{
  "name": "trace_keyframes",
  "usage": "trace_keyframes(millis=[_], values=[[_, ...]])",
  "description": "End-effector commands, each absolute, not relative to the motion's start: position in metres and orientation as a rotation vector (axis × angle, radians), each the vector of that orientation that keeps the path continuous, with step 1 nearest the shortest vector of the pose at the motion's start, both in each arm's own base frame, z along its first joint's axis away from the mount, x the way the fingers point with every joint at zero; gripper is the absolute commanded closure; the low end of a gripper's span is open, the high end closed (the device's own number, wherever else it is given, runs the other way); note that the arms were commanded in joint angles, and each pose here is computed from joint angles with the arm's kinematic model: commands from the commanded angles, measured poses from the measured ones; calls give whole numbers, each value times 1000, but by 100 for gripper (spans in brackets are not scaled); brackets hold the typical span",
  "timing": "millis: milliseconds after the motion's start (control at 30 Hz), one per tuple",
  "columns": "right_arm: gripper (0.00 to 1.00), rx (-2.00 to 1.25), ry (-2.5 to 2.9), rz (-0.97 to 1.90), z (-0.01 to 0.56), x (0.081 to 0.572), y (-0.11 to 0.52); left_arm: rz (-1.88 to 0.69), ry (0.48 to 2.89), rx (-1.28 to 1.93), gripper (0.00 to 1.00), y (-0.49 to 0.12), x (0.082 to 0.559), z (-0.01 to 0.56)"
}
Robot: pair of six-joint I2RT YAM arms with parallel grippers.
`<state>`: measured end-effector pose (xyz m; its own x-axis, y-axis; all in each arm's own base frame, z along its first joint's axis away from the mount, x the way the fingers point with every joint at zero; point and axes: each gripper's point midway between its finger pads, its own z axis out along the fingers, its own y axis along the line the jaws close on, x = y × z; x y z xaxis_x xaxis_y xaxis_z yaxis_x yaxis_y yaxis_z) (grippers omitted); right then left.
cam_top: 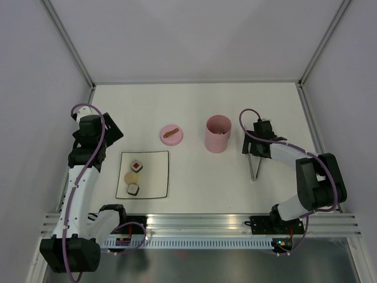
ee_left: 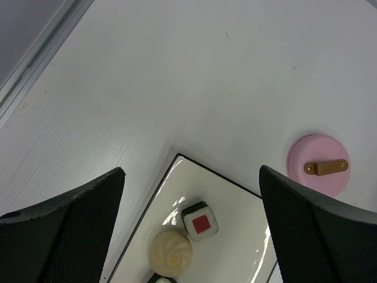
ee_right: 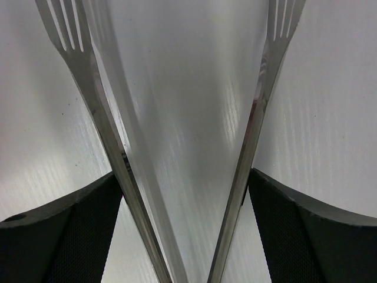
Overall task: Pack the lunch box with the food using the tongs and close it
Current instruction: Pick up the clamp at the center of the board.
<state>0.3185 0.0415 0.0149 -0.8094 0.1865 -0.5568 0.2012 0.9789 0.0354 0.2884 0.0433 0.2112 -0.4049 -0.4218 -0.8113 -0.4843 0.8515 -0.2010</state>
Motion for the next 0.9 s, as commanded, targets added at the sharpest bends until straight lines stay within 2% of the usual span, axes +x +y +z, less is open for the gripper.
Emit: trace_keyframes(millis=[0, 133, 333, 867], values=[[9, 286, 2489, -90, 25, 334, 42, 94, 2047, -647, 0, 44, 289, 212], [13, 277, 2513, -116, 23, 330, 42, 98, 2045, -647, 0, 45, 289, 212], [14, 253, 2529, -196, 30, 319, 38, 94, 2048, -644, 0, 44, 289, 212], [14, 327, 2561, -67, 15, 316, 56, 93, 2040, -645, 0, 44, 288, 214]])
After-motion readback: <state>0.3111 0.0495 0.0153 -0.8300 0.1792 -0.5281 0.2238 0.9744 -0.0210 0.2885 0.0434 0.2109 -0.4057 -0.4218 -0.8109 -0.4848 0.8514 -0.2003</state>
